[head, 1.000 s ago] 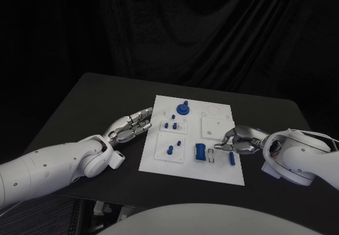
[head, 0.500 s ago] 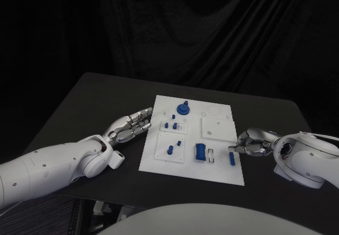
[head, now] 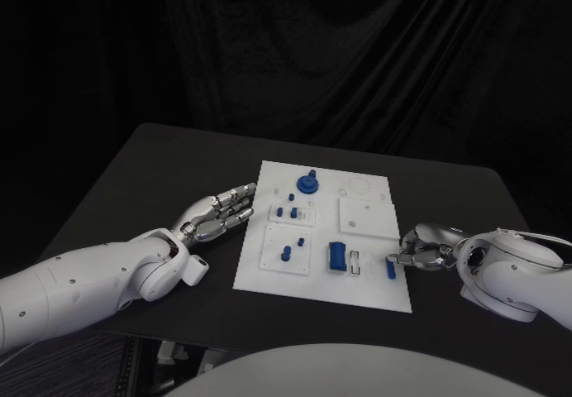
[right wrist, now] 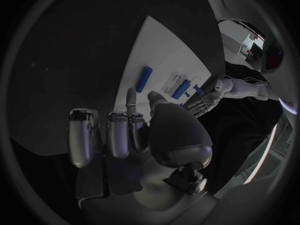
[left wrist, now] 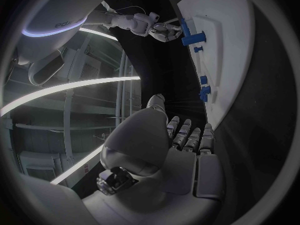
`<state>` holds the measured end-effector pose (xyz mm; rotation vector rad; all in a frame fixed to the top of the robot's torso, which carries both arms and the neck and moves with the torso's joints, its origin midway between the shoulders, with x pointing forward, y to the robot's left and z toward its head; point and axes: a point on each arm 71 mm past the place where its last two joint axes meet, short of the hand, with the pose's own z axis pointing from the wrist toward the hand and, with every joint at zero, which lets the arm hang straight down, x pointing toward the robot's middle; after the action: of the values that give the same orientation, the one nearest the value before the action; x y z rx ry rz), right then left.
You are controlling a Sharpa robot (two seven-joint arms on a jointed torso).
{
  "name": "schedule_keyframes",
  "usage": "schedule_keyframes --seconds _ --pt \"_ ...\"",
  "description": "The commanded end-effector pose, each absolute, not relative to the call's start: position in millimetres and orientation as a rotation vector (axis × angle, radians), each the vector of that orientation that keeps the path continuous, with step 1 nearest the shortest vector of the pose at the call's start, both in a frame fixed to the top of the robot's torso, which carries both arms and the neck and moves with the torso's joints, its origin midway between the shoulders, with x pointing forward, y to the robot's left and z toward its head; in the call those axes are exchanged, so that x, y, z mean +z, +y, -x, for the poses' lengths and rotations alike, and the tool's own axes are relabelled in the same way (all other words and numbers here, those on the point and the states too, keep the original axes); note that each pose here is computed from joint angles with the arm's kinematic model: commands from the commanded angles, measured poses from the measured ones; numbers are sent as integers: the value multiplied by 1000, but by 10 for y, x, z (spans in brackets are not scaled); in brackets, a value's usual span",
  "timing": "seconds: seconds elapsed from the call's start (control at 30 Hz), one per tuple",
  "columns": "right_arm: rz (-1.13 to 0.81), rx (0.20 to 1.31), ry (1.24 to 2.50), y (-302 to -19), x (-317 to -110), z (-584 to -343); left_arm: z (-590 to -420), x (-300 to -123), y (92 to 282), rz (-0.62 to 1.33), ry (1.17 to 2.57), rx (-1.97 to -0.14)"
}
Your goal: Assemble the parts on the task board
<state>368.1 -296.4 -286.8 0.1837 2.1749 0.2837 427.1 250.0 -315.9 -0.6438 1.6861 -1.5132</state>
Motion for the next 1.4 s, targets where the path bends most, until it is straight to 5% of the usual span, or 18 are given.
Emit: schedule_keyframes --seconds 0.03,1.4 --pt "-175 228 2195 -2988 -2918 -3670 -4252 -3069 2478 577 1564 -1608" --pt "-126 236 2284 -2762 -3195 -3621 -4258 -3104 2465 597 1606 -1608"
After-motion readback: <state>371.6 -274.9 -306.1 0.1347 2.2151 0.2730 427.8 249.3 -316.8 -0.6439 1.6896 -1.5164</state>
